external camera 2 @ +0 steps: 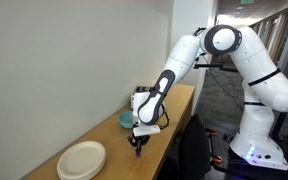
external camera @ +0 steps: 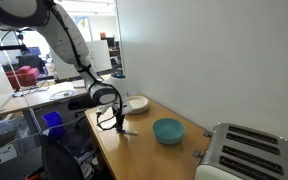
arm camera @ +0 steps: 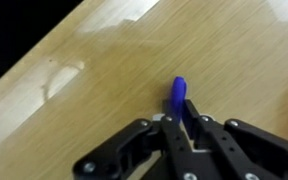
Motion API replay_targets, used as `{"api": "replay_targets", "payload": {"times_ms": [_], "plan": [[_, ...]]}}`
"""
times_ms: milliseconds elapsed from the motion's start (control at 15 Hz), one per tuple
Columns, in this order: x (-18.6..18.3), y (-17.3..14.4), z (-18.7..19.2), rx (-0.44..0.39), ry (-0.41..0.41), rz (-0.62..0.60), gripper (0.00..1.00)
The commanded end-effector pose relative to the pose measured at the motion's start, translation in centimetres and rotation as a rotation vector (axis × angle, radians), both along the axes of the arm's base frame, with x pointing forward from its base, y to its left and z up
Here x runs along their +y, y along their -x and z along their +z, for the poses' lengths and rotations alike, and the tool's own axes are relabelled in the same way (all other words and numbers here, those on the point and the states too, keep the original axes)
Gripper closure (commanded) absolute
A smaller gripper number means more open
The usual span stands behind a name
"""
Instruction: Put the marker in the bowl
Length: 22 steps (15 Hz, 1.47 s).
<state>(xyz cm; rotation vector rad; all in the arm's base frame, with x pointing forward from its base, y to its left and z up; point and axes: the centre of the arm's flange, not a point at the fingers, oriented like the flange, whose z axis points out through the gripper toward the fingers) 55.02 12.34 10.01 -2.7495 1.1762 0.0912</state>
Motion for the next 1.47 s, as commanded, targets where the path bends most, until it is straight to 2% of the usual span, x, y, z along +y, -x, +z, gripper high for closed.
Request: {"api": "replay_targets", "payload": {"times_ms": [0,133,200,333,867,933,1133,1267,1400], "plan": [[-0.1,-1.1,0.5,0.010,0.011,0.031,1.00],[-0.3,-1.7,0.8,0.014,0.012,0.041,1.00],[-0.4,-2.1,1.0,0.015,0.010,0.040,0.74],[-0.3,-2.6,1.1,0.024,0.008,0.047,0.66],[-1.1,-4.3,0.9,0.062,0.026,0.026,0.05],[-1.3,-4.5,0.7,0.061,0.029,0.026,0.01],[-2.1,-5.1,0.1,0.058,0.040,0.014,0.00],[-2.3,-5.3,-0.4,0.063,0.040,0.012,0.25],[-2.4,-5.5,-0.8,0.067,0.042,0.012,0.38]]}}
